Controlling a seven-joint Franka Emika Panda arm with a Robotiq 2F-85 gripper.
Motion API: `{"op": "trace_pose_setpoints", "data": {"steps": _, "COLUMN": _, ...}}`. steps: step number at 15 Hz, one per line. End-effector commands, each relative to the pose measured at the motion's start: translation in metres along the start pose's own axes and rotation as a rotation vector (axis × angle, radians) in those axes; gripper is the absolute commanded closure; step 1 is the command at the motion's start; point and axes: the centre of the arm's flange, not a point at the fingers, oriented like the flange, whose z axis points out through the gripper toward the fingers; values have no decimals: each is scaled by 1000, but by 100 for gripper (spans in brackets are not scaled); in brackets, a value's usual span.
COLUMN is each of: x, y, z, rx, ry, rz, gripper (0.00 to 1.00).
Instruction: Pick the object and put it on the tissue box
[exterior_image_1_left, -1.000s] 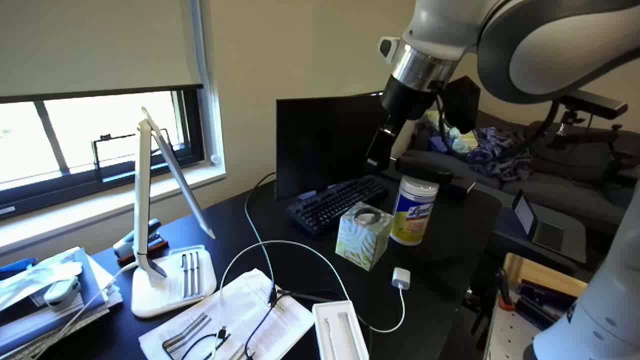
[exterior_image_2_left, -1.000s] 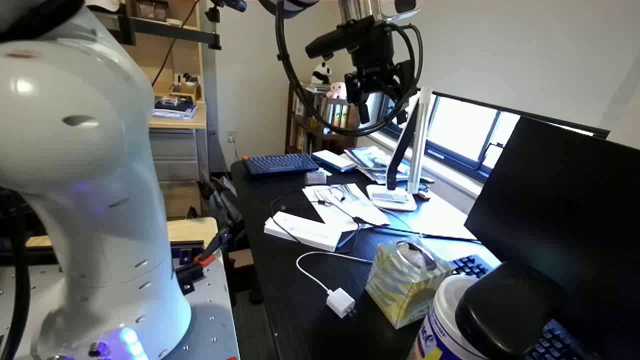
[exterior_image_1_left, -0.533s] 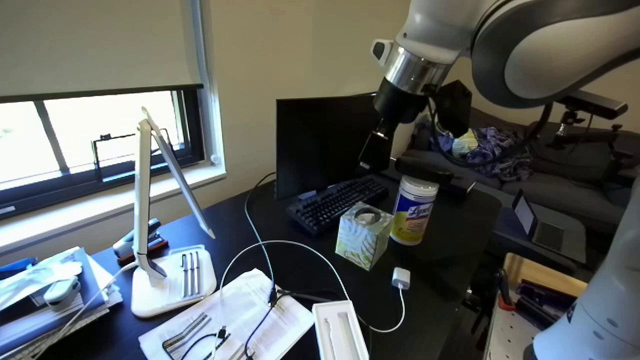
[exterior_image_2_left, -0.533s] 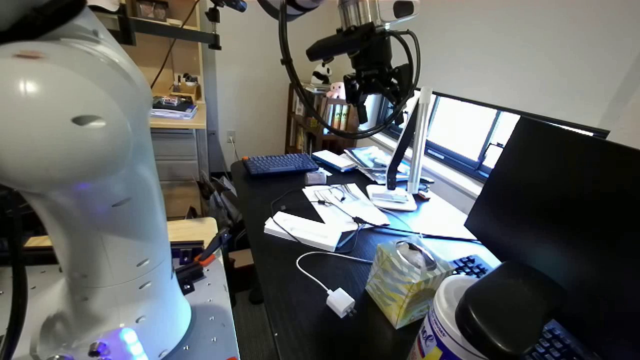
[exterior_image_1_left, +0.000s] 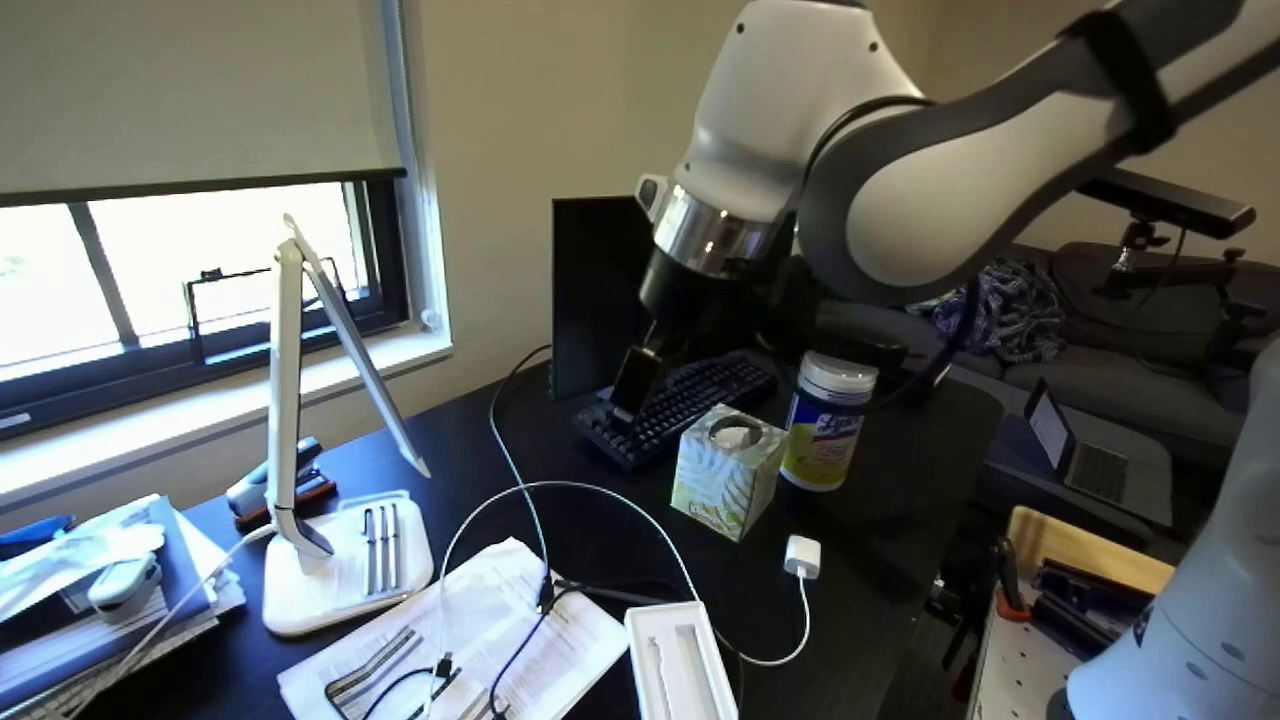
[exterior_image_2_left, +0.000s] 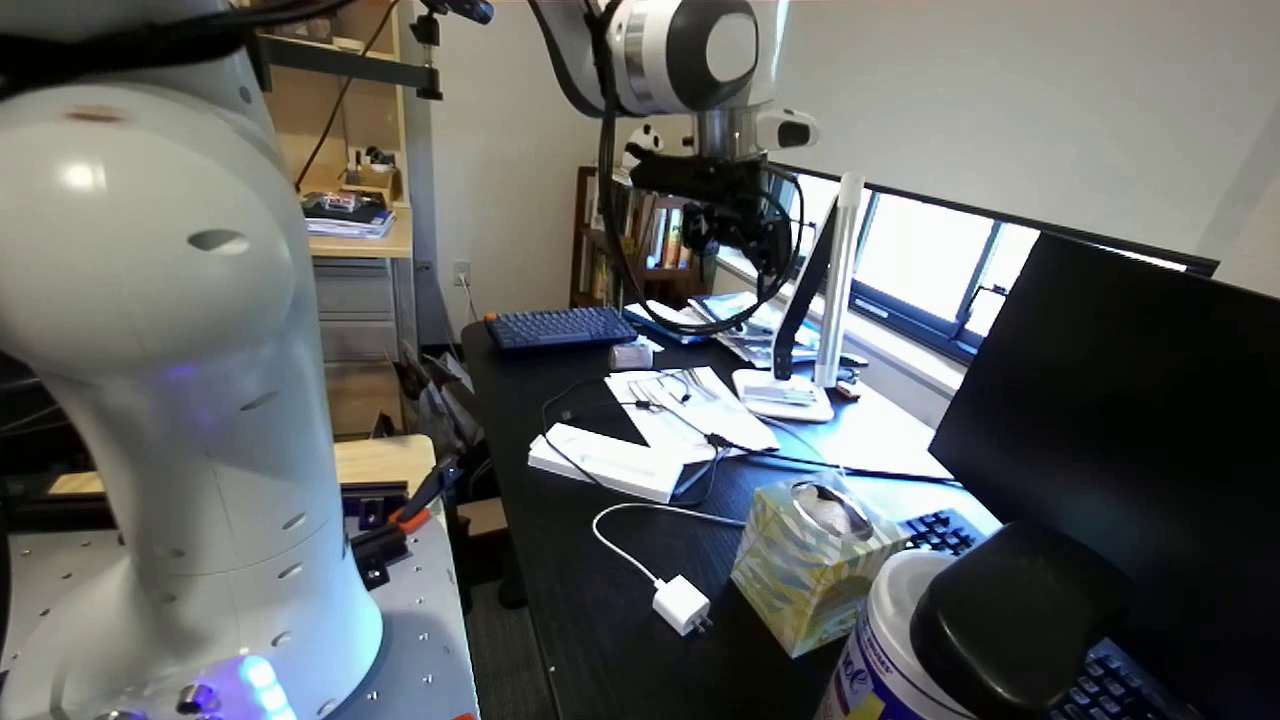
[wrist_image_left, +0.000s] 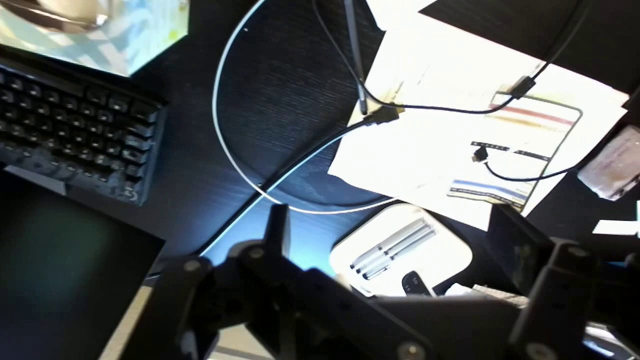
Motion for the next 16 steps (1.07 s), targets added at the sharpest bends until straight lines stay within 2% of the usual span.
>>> {"op": "trace_pose_setpoints", "data": {"steps": 1, "x": 45, "y": -42, "z": 48, "rx": 57, "ry": -25, "rz": -19, "gripper": 0}}
{"op": "trace_pose_setpoints", "data": {"steps": 6, "x": 86, "y": -105, "z": 81, "rx": 93, "ry": -21, "rz": -46, "gripper": 0}}
{"op": "trace_pose_setpoints", "data": {"steps": 10, "x": 105, "y": -152, "z": 97, "rx": 96, "ry": -2, "rz": -91, "gripper": 0}}
{"op": "trace_pose_setpoints", "data": {"steps": 12, "x": 104, "y": -160, "z": 97, "rx": 116, "ry": 2, "rz": -110, "gripper": 0}}
{"op": "trace_pose_setpoints", "data": {"steps": 13, "x": 92, "y": -152, "z": 92, "rx": 116, "ry": -13, "rz": -107, "gripper": 0}}
{"op": "trace_pose_setpoints", "data": {"steps": 16, "x": 97, "y": -159, "z": 97, "rx": 122, "ry": -13, "rz": -112, "gripper": 0}}
